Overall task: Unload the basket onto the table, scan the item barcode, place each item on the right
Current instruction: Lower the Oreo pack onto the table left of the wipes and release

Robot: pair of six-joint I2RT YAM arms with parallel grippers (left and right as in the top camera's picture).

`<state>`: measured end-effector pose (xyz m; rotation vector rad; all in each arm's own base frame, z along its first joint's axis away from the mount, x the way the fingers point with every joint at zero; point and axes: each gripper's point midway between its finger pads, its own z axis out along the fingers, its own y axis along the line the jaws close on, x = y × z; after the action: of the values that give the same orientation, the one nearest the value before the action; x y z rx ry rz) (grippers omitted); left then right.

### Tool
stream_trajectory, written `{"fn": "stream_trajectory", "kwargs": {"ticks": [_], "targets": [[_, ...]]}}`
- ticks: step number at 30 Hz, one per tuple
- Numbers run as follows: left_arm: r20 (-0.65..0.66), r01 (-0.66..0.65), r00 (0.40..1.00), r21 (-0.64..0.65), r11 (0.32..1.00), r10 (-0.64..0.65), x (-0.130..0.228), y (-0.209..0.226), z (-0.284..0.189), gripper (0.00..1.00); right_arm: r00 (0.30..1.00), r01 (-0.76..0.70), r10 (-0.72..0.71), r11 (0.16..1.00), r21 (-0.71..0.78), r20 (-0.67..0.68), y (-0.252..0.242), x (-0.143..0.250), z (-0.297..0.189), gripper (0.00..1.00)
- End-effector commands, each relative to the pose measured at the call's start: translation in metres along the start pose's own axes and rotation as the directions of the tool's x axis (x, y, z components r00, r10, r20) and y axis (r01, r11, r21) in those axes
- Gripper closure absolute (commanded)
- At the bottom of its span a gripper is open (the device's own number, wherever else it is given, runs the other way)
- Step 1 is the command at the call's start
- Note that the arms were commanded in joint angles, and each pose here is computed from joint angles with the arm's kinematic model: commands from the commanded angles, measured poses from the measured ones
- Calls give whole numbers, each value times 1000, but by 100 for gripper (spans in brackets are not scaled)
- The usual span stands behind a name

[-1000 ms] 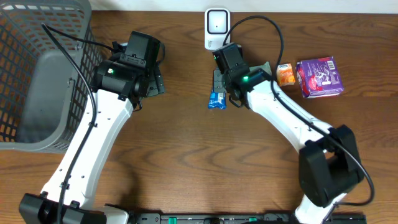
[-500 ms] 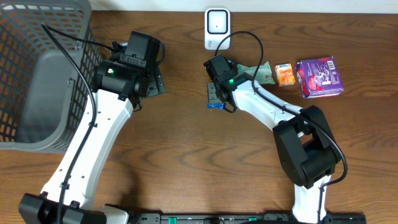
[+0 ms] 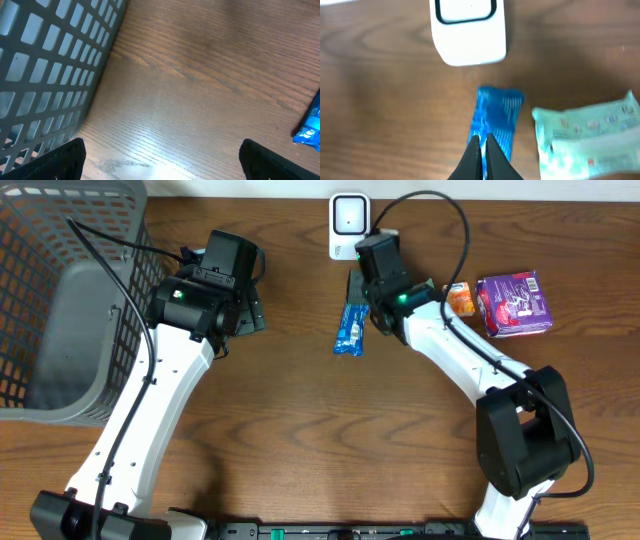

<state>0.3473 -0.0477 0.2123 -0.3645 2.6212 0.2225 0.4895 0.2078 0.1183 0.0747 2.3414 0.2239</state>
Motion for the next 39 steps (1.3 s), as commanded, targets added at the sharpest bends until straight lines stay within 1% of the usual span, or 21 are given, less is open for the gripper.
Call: {"fn": "stream_trajectory", "kwargs": {"ticks": [1,4,9,12,17,21,23,27,30,33,39], "targets": [[1,10,1000,-8,1000,-10,-1,2,0,2,1000,20,-20,1000,22,-12,-5,12,22,96],[1,10,1000,-8,1000,-10,-1,2,0,2,1000,20,-20,999,39,-4,-8,18,38,96],[1,10,1000,-8,1000,-10,-1,2,0,2,1000,24,-27,985,170,13,-35,28,58,96],[1,10,1000,-8,1000,-10,-1,2,0,2,1000,25,-24,981,193,-4,-45,36,68,95],[1,10,1000,-8,1000,-10,-1,2,0,2,999,27,-22,992,127,-37,-38,43,76,96],[0,10,1000,-8,1000,-10,0,2,0,2,996,89,-89,995,41,-18,-21,35,75,96],[1,10,1000,-8,1000,-10,-1,2,0,2,996,87,-87,996,30,-3,-17,29,70,99],[1,10,1000,-8,1000,-10,-1,2,0,2,996,78,-79,997,14,40,-11,11,57,99],[1,10,1000,-8,1000,-10,-1,2,0,2,996,77,-78,997,12,46,-10,9,56,99],[0,10,1000,-8,1000,-10,0,2,0,2,996,83,-84,996,24,13,-14,22,63,99],[0,10,1000,-8,1000,-10,-1,2,1,2,992,103,-99,993,51,-72,-25,58,88,99]]}}
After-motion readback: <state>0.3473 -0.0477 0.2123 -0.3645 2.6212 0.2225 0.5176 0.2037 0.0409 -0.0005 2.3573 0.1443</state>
